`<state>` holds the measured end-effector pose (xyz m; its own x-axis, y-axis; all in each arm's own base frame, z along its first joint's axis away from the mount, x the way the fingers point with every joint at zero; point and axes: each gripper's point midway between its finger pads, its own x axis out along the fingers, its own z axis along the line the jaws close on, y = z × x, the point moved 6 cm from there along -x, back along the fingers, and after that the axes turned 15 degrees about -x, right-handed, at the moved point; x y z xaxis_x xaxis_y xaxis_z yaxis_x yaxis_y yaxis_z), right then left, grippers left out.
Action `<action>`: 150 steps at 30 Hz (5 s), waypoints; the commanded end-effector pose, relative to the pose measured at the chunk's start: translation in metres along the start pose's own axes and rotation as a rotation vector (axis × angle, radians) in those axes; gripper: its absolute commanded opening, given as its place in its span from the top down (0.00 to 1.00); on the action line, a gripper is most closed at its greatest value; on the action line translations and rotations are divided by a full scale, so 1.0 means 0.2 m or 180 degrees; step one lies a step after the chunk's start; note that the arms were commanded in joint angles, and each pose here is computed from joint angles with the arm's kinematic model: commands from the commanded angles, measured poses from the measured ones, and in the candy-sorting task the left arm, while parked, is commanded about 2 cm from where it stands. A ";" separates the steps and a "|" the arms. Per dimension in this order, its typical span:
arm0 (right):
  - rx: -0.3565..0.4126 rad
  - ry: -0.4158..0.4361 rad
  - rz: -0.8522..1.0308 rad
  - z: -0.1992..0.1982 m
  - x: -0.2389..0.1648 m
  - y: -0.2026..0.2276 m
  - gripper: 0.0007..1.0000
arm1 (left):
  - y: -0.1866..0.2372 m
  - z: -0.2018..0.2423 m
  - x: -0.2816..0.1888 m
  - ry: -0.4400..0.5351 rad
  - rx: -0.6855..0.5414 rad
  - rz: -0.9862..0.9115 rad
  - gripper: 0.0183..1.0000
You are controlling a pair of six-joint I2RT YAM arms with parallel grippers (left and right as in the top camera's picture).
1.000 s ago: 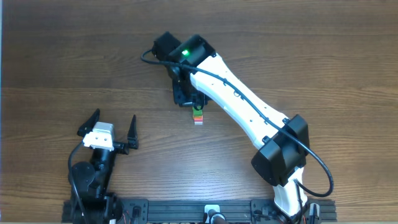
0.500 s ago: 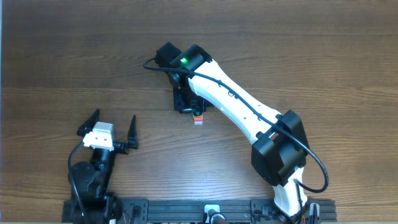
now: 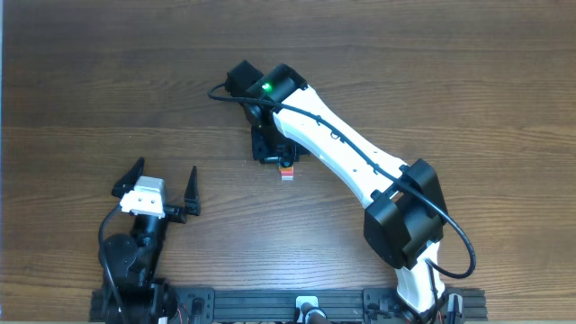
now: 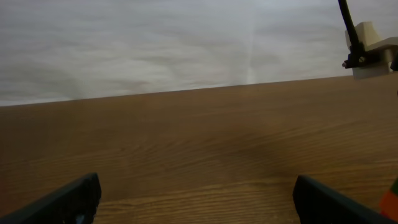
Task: Stack Cubes
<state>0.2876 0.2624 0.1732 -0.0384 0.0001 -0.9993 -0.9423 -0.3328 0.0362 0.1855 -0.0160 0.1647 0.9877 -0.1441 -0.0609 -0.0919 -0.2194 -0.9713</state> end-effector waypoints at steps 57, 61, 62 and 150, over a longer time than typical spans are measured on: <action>0.0093 -0.0044 -0.0006 -0.04 0.04 0.02 0.79 | 0.01 0.00 0.00 0.0013 0.0041 0.0014 0.00; 0.0093 -0.0044 -0.0006 -0.04 0.04 0.02 0.76 | 0.01 0.00 0.00 0.0013 0.0041 0.0013 0.00; 0.0092 -0.0044 -0.0006 -0.04 0.04 0.02 0.75 | 0.01 0.00 0.00 0.0013 0.0042 0.0013 0.00; 0.0656 0.0949 -0.3761 -1.11 -0.26 0.80 0.01 | 0.01 0.00 0.00 0.0013 0.0041 0.0014 0.00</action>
<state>0.2220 -0.0037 0.2449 0.9124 -0.0564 -0.4054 -0.4092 -0.1167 -0.9049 0.1854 -0.0160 0.1647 0.9876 -0.1445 -0.0609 -0.0920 -0.2194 -0.9713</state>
